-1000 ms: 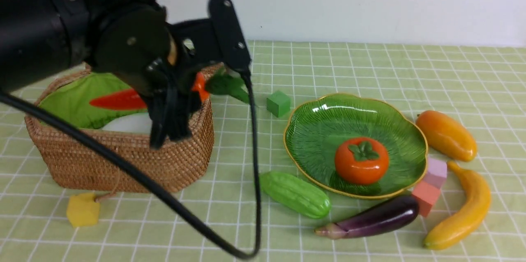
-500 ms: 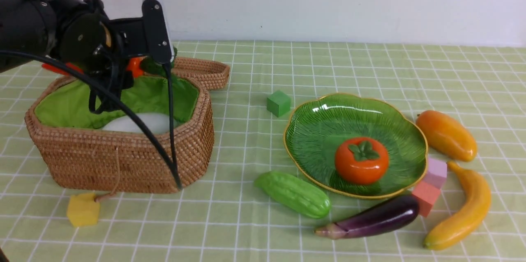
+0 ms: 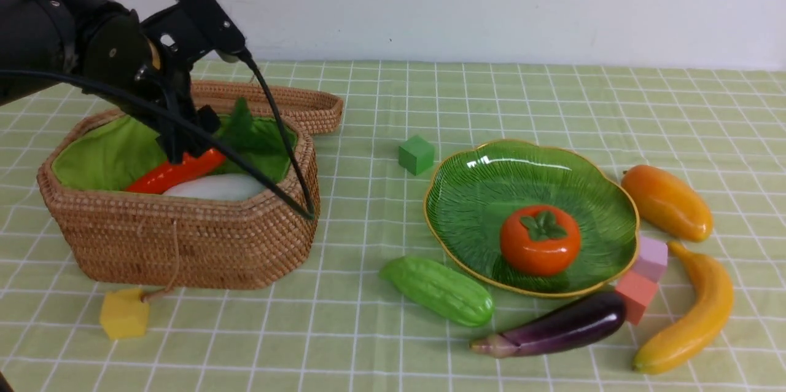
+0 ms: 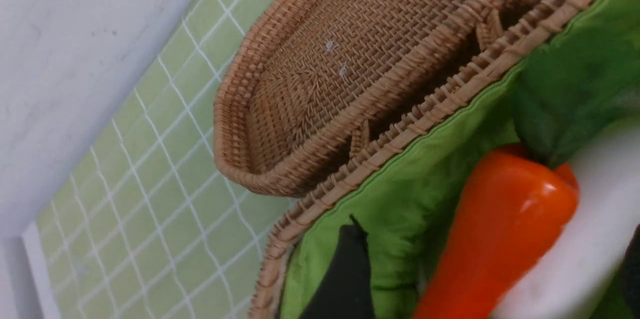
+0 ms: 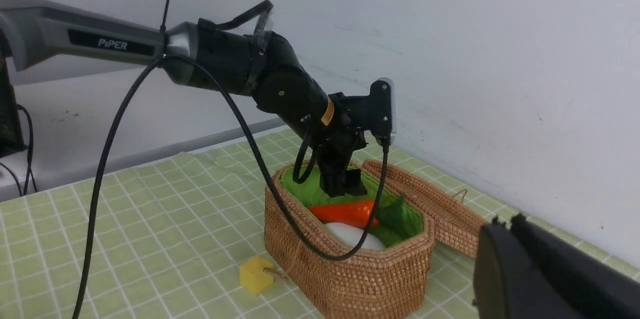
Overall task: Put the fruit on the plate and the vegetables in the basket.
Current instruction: Use the left arm to grab a carrot and put it into the left basket, then take a chayote with your right arm and place it on the basket on the left.
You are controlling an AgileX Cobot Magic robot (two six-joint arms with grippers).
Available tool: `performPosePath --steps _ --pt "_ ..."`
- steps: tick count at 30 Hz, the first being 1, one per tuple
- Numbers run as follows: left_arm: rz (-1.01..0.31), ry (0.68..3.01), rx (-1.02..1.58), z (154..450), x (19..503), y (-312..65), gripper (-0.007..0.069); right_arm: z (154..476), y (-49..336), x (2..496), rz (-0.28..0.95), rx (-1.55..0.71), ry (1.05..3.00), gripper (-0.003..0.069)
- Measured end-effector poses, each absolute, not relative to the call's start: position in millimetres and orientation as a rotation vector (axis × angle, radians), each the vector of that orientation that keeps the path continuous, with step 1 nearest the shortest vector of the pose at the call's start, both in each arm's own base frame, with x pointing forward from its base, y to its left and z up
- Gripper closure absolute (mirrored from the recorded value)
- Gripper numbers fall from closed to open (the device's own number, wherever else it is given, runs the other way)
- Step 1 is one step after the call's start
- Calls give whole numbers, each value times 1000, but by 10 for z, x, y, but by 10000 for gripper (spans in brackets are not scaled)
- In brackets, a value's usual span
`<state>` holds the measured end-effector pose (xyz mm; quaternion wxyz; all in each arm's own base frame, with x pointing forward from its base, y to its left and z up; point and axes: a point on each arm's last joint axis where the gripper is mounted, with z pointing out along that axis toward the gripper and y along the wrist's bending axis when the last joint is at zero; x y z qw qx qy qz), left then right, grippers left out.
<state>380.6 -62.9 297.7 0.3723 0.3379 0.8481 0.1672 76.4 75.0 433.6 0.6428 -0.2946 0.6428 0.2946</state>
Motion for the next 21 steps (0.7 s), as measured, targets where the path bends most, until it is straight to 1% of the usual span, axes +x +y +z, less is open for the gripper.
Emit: performPosePath --steps 1,3,4,6,7,9,11,12,13,14,15,17,21 --pt "413 2194 832 2971 3801 -627 -23 4335 751 764 672 -672 1464 641" --pt "361 2248 727 2954 3780 -650 17 4333 753 762 674 -674 1464 641" --pt "356 2258 711 2951 3777 -648 22 4333 753 762 674 -674 1464 641" --pt "317 2283 659 2964 3736 -722 104 4331 754 760 676 -676 1463 638" --pt "315 2282 658 2964 3735 -730 112 4331 754 760 676 -676 1463 638" --pt "284 2262 663 3033 3671 -853 227 4330 755 759 677 -677 1463 638" --pt "262 2232 685 3109 3603 -969 358 4330 755 759 677 -677 1463 638" --pt "251 2219 700 3137 3571 -1031 408 4330 755 759 677 -677 1463 638" --pt "248 2214 701 3152 3560 -1042 433 4330 755 759 677 -677 1463 638" --pt "230 2188 732 3203 3498 -1150 531 4330 755 759 677 -677 1463 638" --pt "217 2174 746 3234 3459 -1209 597 4330 755 759 677 -677 1463 638" --pt "205 2162 766 3253 3421 -1278 638 4330 755 759 677 -677 1463 638" --pt "170 2134 822 3292 3311 -1469 638 4330 755 759 677 -677 1463 638"
